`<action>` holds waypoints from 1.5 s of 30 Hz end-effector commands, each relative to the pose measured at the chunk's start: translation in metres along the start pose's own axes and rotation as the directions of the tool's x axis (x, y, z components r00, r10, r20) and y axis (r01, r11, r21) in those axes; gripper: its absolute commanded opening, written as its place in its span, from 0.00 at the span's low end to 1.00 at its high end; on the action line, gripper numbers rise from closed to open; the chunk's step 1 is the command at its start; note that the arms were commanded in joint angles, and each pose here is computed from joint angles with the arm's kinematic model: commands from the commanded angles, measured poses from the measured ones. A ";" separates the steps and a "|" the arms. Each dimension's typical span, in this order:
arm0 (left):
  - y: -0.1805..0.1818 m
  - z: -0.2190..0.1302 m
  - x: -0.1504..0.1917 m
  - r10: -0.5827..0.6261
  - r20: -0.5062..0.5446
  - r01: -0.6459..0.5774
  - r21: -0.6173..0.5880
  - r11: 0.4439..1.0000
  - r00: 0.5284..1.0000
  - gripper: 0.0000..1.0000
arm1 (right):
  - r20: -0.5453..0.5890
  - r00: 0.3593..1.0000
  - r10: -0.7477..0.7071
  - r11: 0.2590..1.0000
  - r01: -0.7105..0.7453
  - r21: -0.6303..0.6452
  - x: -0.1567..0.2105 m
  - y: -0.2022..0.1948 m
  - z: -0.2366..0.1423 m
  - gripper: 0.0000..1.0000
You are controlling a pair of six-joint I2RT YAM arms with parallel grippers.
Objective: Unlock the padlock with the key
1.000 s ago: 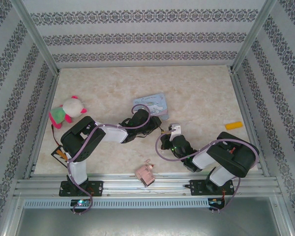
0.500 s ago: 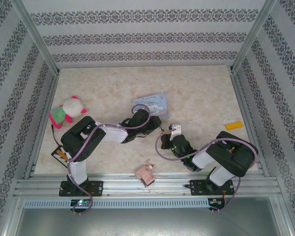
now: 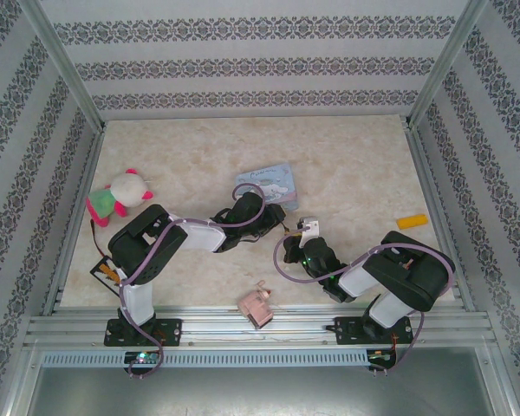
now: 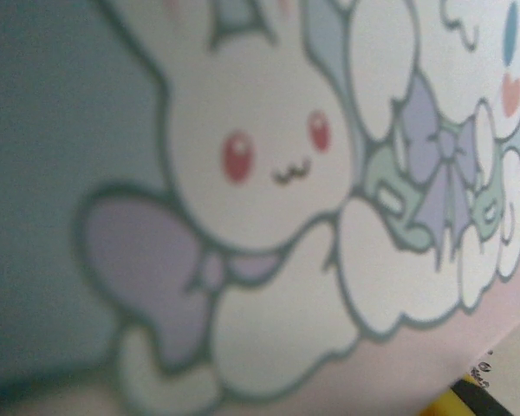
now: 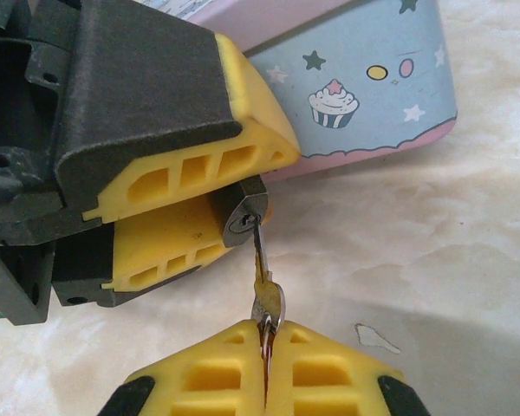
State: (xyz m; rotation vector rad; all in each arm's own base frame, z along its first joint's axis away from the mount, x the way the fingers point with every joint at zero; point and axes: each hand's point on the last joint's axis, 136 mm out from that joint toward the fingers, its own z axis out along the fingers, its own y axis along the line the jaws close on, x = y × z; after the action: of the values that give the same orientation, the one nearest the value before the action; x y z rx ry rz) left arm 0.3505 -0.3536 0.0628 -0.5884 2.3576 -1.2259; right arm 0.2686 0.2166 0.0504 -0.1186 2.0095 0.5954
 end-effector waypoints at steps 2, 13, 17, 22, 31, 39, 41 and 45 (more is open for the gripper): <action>0.003 0.006 0.011 -0.062 -0.060 0.063 0.002 0.998 0.996 0.05 | 0.051 0.999 -0.001 1.000 0.002 -0.014 -0.016 0.003 -0.001 0.00; 0.004 0.006 0.010 -0.066 -0.057 0.066 0.003 0.998 0.996 0.05 | 0.052 0.999 -0.005 1.000 0.005 0.001 -0.014 -0.001 -0.004 0.00; 0.004 0.007 0.011 -0.066 -0.060 0.067 0.004 0.998 0.996 0.05 | 0.053 0.999 -0.009 1.000 0.009 -0.004 -0.015 0.001 -0.002 0.00; 0.003 0.007 0.011 -0.066 -0.062 0.067 0.007 0.998 0.996 0.05 | 0.050 0.999 -0.010 1.000 0.010 -0.010 -0.016 0.004 0.001 0.00; 0.003 0.007 0.012 -0.063 -0.066 0.065 0.013 0.998 0.996 0.05 | 0.052 0.999 -0.005 1.000 0.006 -0.018 -0.018 0.006 0.006 0.00; 0.003 0.006 0.012 -0.063 -0.066 0.064 0.016 0.998 0.996 0.05 | 0.049 0.998 0.027 0.999 -0.025 -0.045 -0.023 0.007 0.009 0.00; 0.003 0.007 0.013 -0.062 -0.069 0.063 0.016 0.998 0.996 0.05 | 0.046 0.998 0.041 0.997 -0.038 -0.062 -0.025 0.008 0.010 0.00; 0.003 0.006 0.013 -0.061 -0.072 0.062 0.016 0.998 0.996 0.04 | 0.032 0.996 0.081 0.993 -0.078 -0.093 -0.028 0.007 0.012 0.00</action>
State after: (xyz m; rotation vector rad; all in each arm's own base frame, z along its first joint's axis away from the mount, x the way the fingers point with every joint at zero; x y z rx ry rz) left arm 0.3528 -0.3552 0.0647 -0.5981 2.3400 -1.2457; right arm 0.2798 0.2120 0.0535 -0.1038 2.0130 0.6377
